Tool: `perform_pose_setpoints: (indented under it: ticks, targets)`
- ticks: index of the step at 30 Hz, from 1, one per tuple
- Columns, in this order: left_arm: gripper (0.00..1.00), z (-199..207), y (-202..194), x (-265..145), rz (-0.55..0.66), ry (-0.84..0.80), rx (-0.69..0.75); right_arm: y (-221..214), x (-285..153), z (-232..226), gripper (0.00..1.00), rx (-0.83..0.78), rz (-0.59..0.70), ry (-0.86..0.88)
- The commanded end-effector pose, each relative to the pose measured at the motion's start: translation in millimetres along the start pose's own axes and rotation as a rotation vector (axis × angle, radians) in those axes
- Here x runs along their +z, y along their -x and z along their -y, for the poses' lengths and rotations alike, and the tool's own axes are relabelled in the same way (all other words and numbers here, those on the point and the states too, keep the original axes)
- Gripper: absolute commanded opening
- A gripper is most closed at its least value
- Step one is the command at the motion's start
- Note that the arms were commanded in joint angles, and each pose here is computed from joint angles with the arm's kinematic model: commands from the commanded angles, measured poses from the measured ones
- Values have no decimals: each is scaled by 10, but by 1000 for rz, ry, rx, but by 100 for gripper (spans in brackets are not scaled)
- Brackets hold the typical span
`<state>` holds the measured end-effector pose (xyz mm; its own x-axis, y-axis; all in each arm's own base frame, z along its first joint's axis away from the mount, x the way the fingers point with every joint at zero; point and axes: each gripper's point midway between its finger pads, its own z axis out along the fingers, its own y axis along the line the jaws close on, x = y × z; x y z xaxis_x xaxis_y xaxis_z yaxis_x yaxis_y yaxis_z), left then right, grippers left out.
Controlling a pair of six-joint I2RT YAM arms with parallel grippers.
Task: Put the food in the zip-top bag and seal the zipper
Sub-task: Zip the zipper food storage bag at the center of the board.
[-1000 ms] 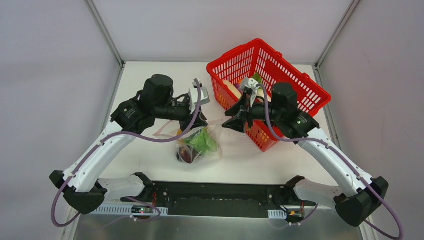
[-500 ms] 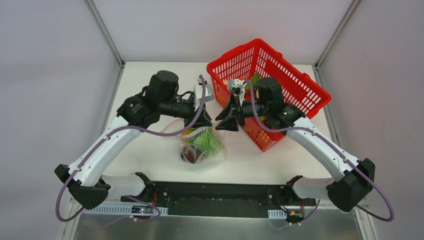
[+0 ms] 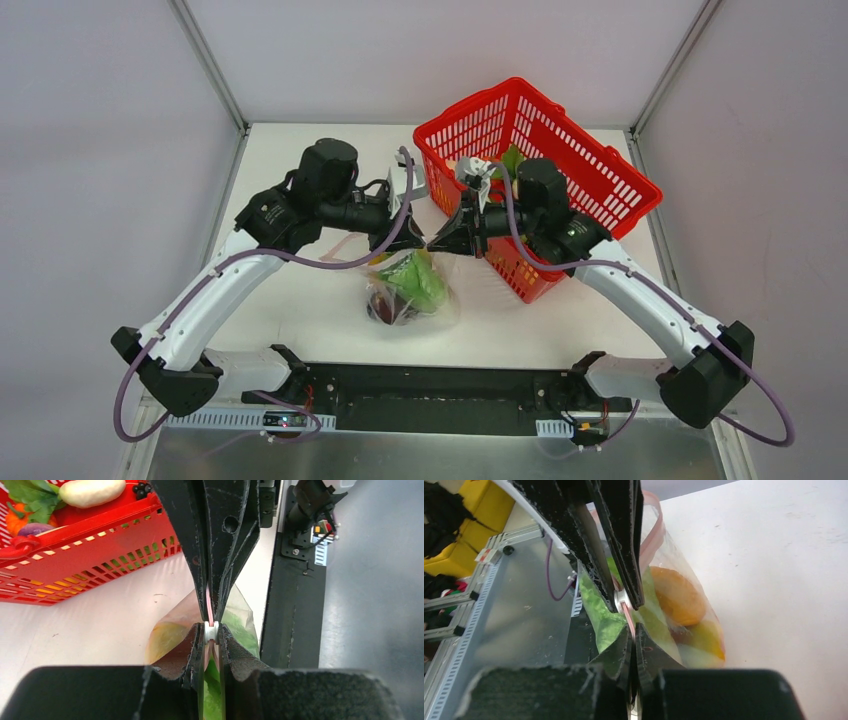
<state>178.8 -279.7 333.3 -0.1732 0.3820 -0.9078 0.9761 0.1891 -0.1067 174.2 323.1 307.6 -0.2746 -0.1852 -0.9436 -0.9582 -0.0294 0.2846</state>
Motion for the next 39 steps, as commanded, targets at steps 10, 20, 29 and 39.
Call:
perform_pose_setpoints:
  ticks: [10,20,29,39]
  targets:
    - [0,24,-58,-428,9,160,74,299,-249,234,0,-14,192,-268]
    - [0,28,-227,-504,-9,207,50,270,-278,274,0,14,198,-298]
    - [0,-13,-504,-588,-37,289,14,236,-303,362,0,35,202,-339]
    - [0,-25,-686,-731,-39,372,-2,232,-340,424,0,30,222,-377]
